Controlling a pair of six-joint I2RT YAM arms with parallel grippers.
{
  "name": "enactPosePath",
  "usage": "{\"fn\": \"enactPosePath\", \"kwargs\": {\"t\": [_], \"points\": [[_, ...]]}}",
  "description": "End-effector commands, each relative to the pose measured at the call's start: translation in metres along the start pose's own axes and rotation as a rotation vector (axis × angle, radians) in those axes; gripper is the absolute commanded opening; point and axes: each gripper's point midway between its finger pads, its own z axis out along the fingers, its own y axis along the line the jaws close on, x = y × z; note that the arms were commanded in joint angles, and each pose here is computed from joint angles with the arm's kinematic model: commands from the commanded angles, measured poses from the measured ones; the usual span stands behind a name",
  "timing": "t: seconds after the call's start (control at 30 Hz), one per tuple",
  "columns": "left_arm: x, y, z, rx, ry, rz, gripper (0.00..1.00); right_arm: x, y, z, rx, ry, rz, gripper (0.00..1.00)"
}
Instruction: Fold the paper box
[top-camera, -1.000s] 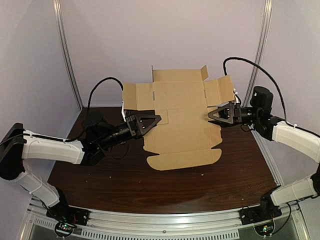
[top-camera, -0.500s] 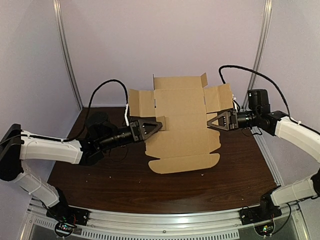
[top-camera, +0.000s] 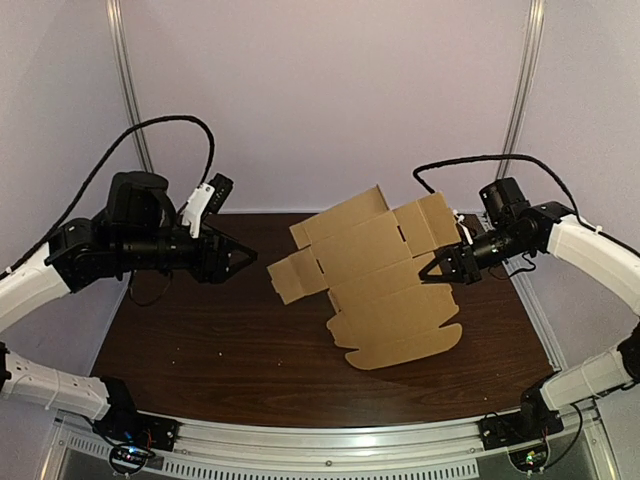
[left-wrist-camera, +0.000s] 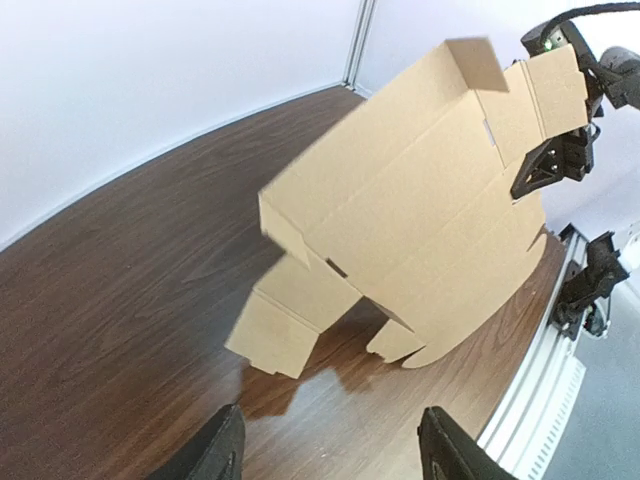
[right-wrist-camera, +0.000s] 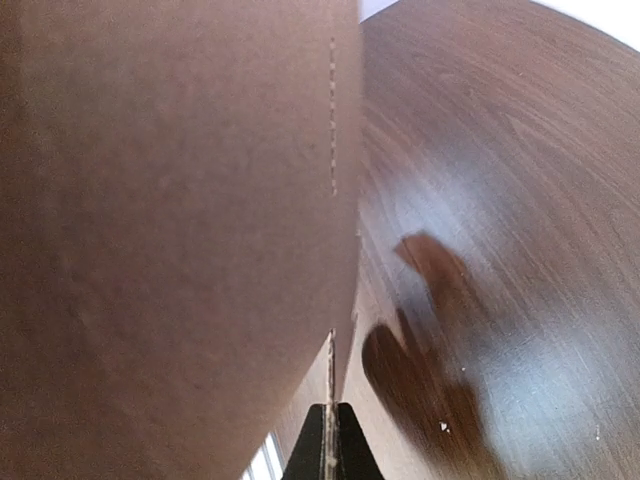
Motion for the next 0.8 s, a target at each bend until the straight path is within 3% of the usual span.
{"fn": "enactPosePath", "kwargs": {"t": [0.0, 0.23, 0.43, 0.53, 0.77], "points": [[0.01, 0.014, 0.0, -0.091, 0.198, 0.227, 0.63, 0.033, 0.022, 0.013, -0.094, 0.177, -0.04, 0.0], [-0.006, -0.042, 0.044, 0.204, 0.312, 0.322, 0.65, 0.033, 0.054, 0.022, -0.186, 0.229, -0.096, 0.0], [0.014, -0.076, 0.069, 0.447, 0.427, 0.274, 0.62, 0.03, 0.06, 0.025, -0.206, 0.234, -0.085, 0.0], [0.025, -0.081, 0.08, 0.485, 0.459, 0.258, 0.49, 0.027, 0.061, 0.026, -0.217, 0.235, -0.075, 0.0], [0.031, -0.094, 0.085, 0.591, 0.45, 0.222, 0.0, 0.026, 0.055, 0.029, -0.212, 0.252, -0.044, 0.03]]}}
